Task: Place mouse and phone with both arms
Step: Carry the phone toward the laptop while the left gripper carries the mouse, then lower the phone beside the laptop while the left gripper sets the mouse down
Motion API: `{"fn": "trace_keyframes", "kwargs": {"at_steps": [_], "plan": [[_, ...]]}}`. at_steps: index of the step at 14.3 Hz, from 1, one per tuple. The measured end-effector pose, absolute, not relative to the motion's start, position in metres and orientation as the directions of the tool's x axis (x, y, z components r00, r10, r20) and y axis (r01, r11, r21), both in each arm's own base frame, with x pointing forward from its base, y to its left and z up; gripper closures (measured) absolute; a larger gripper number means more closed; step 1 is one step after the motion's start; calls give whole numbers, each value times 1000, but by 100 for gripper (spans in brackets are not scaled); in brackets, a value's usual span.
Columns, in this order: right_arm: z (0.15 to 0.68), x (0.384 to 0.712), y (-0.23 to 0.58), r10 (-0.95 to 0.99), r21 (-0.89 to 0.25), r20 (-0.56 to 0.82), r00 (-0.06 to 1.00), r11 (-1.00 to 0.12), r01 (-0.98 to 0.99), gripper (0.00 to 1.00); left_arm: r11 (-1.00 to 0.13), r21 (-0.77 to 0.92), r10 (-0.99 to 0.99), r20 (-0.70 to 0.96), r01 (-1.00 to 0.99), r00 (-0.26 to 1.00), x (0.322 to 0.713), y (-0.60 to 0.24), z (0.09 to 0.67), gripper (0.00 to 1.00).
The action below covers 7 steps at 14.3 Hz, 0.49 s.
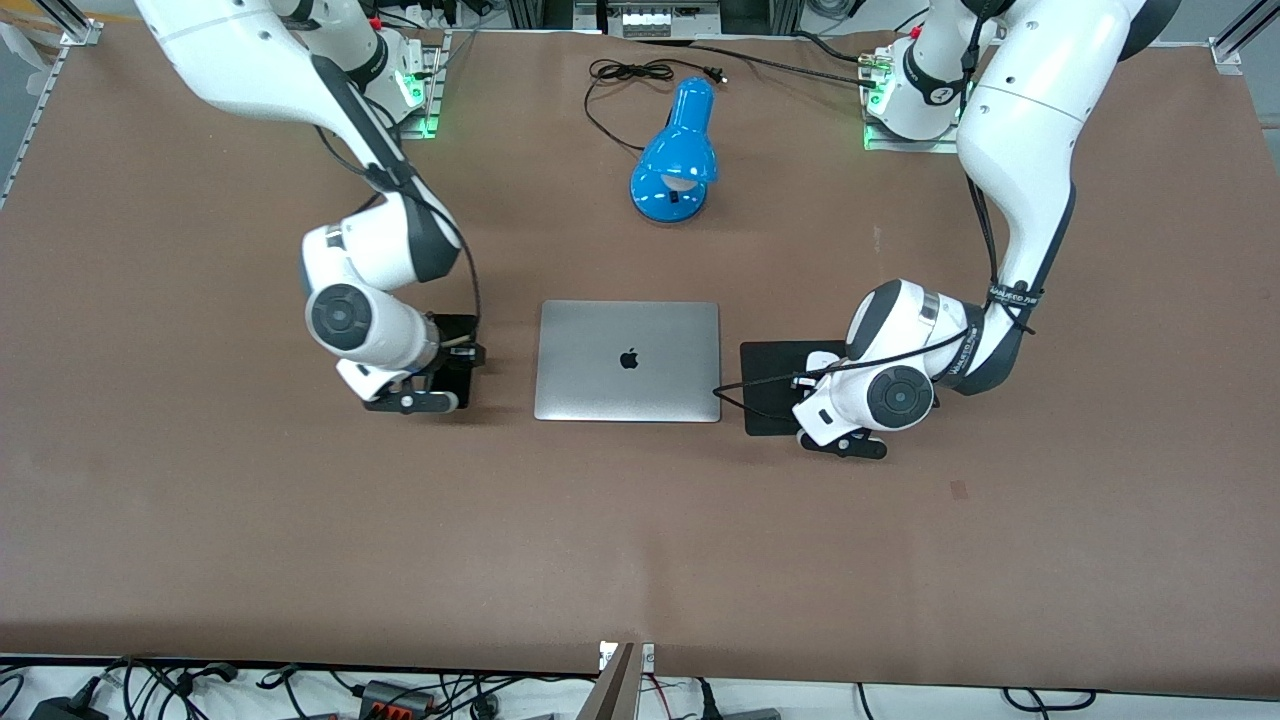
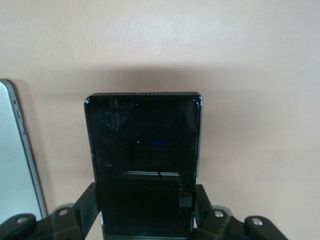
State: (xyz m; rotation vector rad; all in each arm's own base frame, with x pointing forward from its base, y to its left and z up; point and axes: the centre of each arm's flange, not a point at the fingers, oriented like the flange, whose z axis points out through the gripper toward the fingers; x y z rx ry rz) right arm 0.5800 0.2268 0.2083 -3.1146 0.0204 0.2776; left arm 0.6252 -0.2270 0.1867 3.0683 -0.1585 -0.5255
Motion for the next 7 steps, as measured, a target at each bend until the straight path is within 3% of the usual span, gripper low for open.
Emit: {"fn": "trace_keyframes", "kwargs": {"at_steps": [7], "plan": [[174, 567, 256, -3, -13, -182, 983, -1000, -6, 21, -995, 45, -102, -342, -92, 934, 623, -228, 177, 38]]}}
